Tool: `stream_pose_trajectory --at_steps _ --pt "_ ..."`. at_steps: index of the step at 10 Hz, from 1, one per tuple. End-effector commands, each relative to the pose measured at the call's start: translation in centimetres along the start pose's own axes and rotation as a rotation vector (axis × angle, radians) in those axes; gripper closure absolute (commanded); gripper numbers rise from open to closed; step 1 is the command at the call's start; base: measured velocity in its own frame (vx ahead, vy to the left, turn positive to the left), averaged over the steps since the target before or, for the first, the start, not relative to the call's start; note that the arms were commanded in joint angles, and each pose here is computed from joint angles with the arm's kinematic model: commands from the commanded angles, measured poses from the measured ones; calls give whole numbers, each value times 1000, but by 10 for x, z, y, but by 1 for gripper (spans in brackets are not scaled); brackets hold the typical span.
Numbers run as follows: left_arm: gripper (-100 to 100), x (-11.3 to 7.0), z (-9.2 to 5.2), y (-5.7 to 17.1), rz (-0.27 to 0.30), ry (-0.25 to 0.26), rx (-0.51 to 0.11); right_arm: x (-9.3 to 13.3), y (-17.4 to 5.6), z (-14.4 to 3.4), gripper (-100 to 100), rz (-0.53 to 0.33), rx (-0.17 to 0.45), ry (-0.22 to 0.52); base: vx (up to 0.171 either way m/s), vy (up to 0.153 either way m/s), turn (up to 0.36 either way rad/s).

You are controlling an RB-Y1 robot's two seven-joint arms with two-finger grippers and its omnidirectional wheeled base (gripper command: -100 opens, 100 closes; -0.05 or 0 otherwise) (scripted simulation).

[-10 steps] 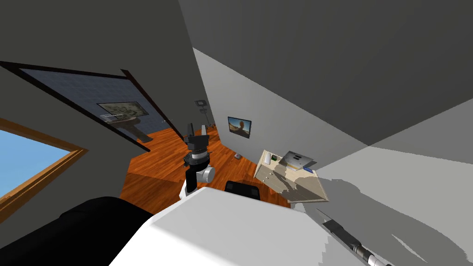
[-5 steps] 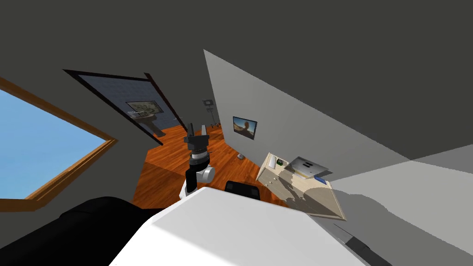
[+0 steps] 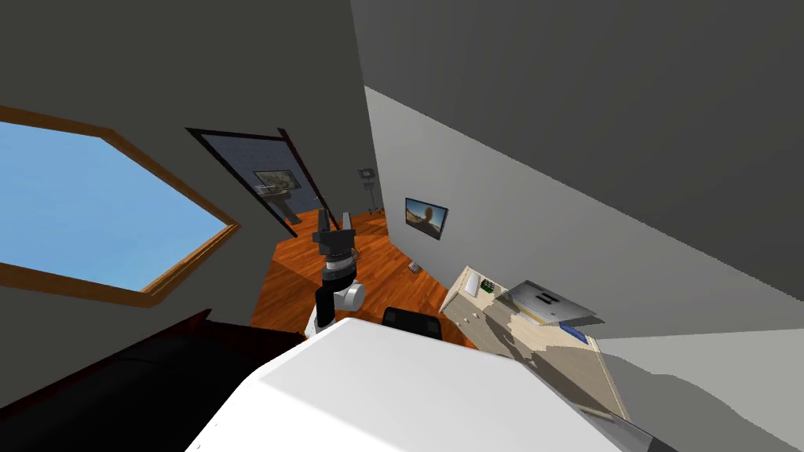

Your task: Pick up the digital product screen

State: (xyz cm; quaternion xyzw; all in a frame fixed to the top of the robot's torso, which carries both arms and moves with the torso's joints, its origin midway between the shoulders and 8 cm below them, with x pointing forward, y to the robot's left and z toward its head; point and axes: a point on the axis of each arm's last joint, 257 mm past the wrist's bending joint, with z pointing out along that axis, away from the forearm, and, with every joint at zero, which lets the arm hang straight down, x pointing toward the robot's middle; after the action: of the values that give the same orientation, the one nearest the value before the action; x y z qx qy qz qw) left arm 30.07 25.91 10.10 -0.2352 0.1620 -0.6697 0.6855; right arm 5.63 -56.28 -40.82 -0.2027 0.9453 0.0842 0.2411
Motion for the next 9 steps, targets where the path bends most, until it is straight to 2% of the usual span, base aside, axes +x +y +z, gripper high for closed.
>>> stream_pose_trajectory --at_steps 1,2,4,5,6,7,8,9 --pt "0 0 0 0 0 0 0 15 -11 -19 -100 -37 -13 70 31 -43 401" --pt "0 0 0 0 0 0 0 18 -20 -27 -100 -43 0 91 24 -46 107" --pt "0 0 0 0 0 0 0 35 -40 -56 -100 -76 -3 183 21 -42 303" --pt "0 0 0 0 0 0 0 35 -46 -61 -100 -81 6 195 14 -50 136" --pt "0 0 0 0 0 0 0 40 -58 -77 -100 -96 9 239 7 -44 246" --pt "0 0 0 0 0 0 0 40 -58 -77 -100 -96 9 239 5 -43 113" --pt "0 0 0 0 0 0 0 41 -67 -91 -100 -110 8 274 6 -37 173" --pt "0 0 0 0 0 0 0 41 -67 -91 -100 -111 7 274 2 -33 160"
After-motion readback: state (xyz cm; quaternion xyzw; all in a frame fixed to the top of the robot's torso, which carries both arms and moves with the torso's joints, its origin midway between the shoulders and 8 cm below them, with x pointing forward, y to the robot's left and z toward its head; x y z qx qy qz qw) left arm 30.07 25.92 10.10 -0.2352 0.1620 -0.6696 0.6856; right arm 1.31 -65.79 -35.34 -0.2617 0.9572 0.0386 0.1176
